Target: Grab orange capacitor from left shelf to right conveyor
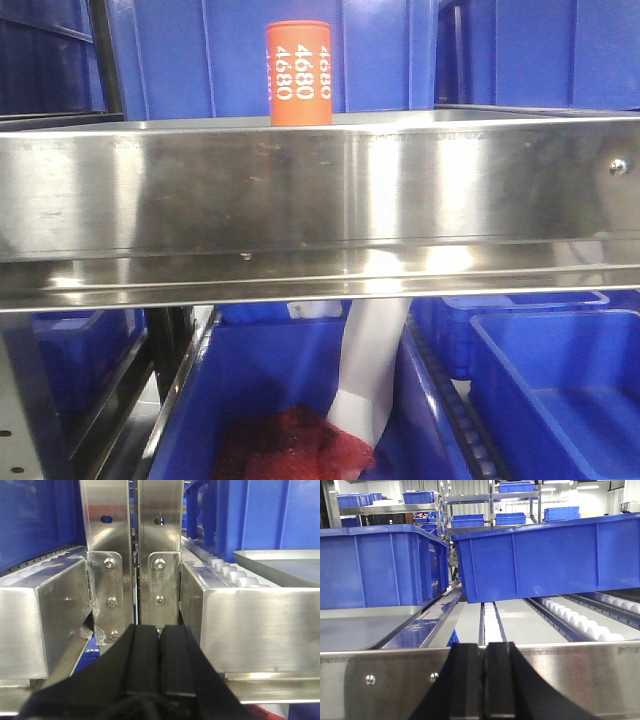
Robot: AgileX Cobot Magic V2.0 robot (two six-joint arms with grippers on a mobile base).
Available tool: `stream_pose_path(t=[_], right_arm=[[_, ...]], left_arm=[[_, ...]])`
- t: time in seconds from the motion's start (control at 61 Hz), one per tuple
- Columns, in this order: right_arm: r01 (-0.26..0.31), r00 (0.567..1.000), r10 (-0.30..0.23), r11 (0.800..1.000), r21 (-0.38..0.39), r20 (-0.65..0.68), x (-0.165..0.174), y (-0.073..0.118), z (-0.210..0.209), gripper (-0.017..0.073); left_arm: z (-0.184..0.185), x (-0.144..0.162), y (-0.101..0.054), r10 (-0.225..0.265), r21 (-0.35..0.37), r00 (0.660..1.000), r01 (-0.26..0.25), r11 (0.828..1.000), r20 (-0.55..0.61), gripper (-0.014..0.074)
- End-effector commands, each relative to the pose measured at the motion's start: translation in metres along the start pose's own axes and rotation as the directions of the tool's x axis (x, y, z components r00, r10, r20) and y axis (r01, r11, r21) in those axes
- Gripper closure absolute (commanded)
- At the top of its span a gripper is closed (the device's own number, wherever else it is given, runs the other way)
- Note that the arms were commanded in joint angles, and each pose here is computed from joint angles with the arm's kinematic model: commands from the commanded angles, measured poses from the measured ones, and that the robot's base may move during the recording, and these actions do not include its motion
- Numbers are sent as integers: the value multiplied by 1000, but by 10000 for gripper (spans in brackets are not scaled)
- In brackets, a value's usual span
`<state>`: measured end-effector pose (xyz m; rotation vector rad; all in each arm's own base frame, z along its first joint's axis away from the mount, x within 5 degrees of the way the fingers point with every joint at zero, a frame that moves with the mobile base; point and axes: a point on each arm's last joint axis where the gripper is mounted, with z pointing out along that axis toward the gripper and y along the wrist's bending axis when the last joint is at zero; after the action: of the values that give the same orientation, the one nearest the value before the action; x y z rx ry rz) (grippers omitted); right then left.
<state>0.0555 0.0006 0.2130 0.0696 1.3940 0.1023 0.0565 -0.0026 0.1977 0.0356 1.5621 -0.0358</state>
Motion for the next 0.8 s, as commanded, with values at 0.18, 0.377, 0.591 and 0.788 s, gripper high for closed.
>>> stream_pose_path(t=[0.18,0.377,0.591,0.788], right_arm=[[15,982,-11,1000,-19,186,-22,2,-3,513],[13,946,-3,999,-31,324,-34,4,-7,513],[-39,962,51,998,-47,269,-66,8,-5,513],[-20,988,26,999,-42,152,-130,16,13,513]], left_arm=[[0,0,0,-10,3,997,10,1000,71,719],[0,0,0,-10,3,997,10,1000,71,719],[0,0,0,-10,3,997,10,1000,71,719],[0,0,0,-10,3,997,10,1000,71,719]])
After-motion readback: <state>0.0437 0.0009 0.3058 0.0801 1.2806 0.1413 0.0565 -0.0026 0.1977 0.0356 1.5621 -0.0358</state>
